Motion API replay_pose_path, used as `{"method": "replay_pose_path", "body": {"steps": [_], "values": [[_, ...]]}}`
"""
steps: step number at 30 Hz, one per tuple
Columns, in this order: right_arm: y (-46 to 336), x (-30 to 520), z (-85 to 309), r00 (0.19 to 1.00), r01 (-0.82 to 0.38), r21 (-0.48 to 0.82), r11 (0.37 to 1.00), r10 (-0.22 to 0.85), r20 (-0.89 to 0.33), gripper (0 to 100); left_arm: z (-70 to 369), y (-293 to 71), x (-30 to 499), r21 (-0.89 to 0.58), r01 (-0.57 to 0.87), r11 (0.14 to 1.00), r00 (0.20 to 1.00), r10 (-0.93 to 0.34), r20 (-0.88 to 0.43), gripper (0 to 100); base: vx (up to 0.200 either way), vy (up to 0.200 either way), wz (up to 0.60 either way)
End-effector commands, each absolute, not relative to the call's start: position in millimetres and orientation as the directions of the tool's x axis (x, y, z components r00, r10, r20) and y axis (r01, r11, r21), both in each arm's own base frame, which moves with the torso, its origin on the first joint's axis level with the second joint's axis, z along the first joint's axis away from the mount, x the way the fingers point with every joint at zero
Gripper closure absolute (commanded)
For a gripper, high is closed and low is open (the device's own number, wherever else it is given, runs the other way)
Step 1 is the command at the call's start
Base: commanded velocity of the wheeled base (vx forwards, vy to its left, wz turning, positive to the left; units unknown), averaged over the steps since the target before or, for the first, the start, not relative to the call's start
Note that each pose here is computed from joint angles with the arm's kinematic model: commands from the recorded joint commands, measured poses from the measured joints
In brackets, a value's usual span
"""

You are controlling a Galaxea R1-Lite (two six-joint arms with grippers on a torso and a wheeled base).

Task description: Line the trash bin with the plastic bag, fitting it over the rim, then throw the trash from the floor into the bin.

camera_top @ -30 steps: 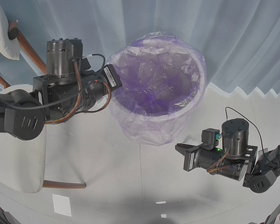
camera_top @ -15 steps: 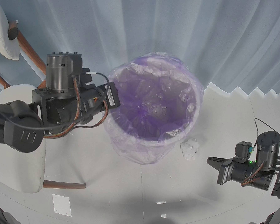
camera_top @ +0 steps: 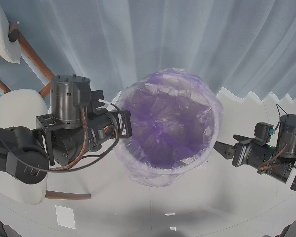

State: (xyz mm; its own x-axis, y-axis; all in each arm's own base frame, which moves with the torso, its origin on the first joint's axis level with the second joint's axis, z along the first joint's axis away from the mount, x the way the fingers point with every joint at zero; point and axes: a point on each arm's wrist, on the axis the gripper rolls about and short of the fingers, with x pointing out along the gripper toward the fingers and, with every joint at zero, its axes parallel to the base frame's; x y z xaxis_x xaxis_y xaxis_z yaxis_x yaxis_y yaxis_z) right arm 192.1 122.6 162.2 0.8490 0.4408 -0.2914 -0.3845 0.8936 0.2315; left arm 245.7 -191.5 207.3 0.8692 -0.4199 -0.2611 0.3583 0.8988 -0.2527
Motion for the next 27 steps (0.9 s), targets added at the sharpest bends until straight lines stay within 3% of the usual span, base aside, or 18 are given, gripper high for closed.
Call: {"method": "replay_pose_path", "body": {"steps": [1,9,27], "values": [[134,209,168,0.861,-0.374,0.228,0.899,0.428,-0.275,0,200,-191,241,-0.239,0.367,0.899,0.858,-0.426,-0.288,100,0.0,0.0,0.0],[143,202,166,0.841,-0.408,0.238,0.881,0.464,-0.278,0,197,-194,242,-0.24,0.37,0.898,0.853,-0.43,-0.295,100,0.0,0.0,0.0],[106,190,126,0.838,-0.252,0.171,0.952,0.303,-0.453,0,190,-194,250,-0.235,0.352,0.906,0.853,-0.414,-0.318,100,0.0,0.0,0.0]]}}
